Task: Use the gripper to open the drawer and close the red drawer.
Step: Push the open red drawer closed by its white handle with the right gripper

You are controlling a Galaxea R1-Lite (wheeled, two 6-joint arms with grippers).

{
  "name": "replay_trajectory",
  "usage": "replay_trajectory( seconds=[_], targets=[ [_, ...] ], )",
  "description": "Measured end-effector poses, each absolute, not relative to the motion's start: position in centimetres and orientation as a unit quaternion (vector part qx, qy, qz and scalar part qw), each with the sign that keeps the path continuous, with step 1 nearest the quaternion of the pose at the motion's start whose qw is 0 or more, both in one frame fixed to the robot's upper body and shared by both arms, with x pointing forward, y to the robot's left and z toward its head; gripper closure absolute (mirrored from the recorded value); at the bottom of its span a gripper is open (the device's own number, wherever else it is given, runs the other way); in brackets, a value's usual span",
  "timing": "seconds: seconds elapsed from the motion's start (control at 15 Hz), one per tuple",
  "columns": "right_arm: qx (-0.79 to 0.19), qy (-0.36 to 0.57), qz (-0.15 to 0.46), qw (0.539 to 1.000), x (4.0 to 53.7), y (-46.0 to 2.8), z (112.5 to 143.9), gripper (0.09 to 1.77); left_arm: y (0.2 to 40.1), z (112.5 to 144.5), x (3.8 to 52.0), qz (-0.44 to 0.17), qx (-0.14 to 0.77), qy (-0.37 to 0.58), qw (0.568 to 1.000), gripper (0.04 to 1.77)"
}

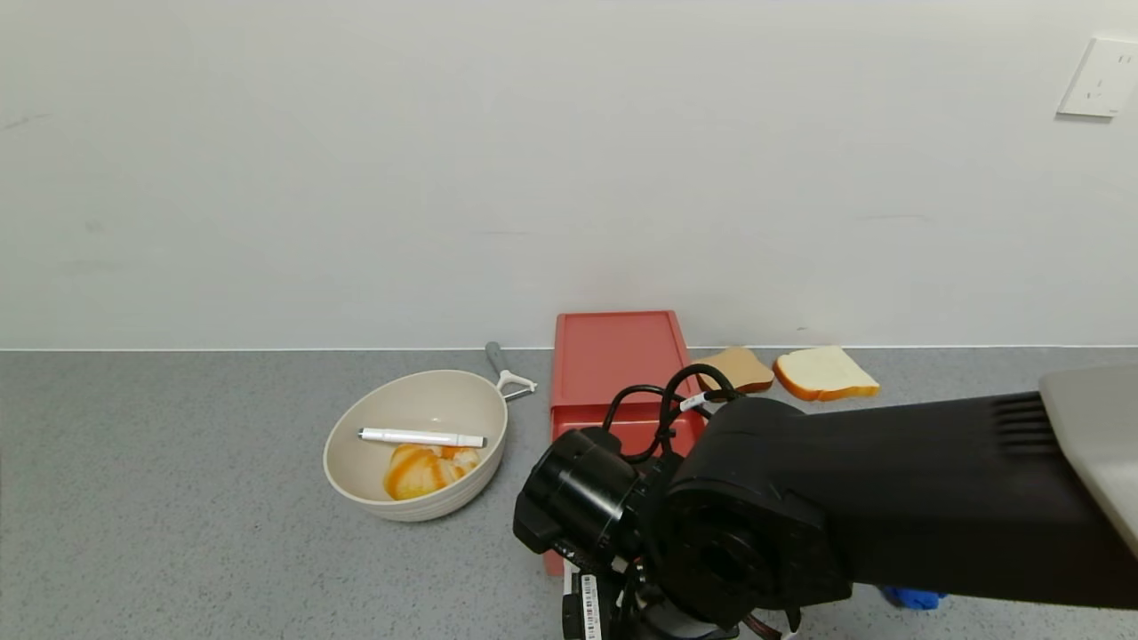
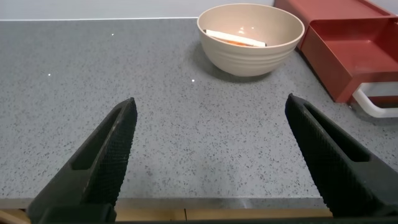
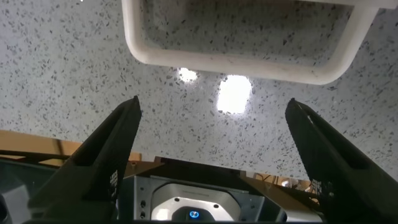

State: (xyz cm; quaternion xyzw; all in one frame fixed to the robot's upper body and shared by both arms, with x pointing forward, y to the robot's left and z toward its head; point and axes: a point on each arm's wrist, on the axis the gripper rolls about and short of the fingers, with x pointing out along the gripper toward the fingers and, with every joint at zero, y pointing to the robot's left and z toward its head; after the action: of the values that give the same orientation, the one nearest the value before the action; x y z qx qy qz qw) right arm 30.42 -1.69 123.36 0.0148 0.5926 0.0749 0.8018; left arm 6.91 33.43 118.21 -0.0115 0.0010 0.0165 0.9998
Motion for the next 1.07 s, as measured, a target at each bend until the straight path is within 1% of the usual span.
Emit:
replay_trajectory(
  seconds=[0.4, 1.07],
  targets=[
    [0.01, 0.568, 0.05, 0.821, 31.9, -1.5, 122.8, 0.15, 33.4, 118.2, 6.9, 0.017, -0.012, 0.001, 1.0, 0.09],
    [0.02, 0.557, 0.042, 0.829, 33.9, -0.9, 122.3, 0.15, 33.4, 118.2, 6.9, 0.017, -0.012, 0.001, 1.0, 0.09]
  ],
)
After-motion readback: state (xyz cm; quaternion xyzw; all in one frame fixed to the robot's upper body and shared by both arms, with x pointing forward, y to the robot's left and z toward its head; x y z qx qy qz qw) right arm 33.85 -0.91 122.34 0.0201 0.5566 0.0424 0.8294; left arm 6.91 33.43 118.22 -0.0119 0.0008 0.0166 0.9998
